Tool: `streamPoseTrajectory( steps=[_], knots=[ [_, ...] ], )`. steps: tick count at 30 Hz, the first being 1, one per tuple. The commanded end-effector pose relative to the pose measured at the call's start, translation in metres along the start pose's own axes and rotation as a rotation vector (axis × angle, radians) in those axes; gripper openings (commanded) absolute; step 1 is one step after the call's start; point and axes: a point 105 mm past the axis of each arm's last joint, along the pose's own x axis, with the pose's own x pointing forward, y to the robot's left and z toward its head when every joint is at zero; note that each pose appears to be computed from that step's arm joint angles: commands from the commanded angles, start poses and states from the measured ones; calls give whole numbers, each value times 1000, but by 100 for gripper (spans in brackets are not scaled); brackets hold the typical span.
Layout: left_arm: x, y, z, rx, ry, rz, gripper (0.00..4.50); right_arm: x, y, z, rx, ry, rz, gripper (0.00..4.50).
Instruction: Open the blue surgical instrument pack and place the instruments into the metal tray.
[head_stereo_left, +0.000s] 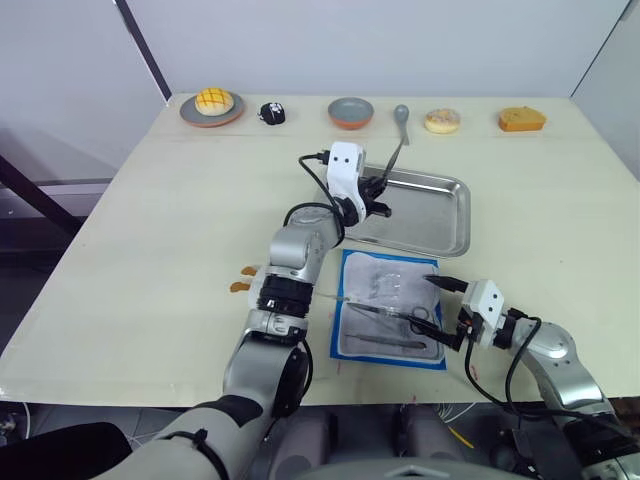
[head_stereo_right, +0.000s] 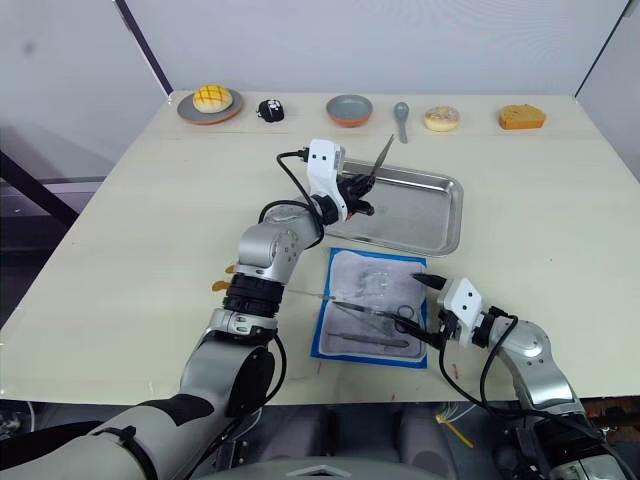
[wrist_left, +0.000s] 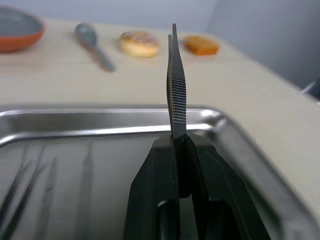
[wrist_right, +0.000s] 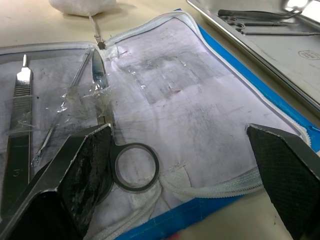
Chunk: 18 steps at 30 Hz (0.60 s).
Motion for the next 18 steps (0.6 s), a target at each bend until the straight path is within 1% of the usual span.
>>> streamPoseTrajectory(
  steps=[1,5,6,8,10,18],
  knots=[
    [6,-2,11,74,-20,39,4,-12,17,-52,92,217,25,450],
    [11,5,-4,109,55,92,4,-11,16,-52,89,217,28,450],
    [12,9,-9,121,86,108,4,-11,16,-52,89,217,28,450],
    [14,18,-12,132,117,154,4,-11,15,-52,88,218,27,450],
    [16,22,-13,153,135,171,4,-11,14,-51,88,218,24,450],
    [23,12,-26,108,193,135,4,-13,15,-52,87,223,25,450]
  ],
)
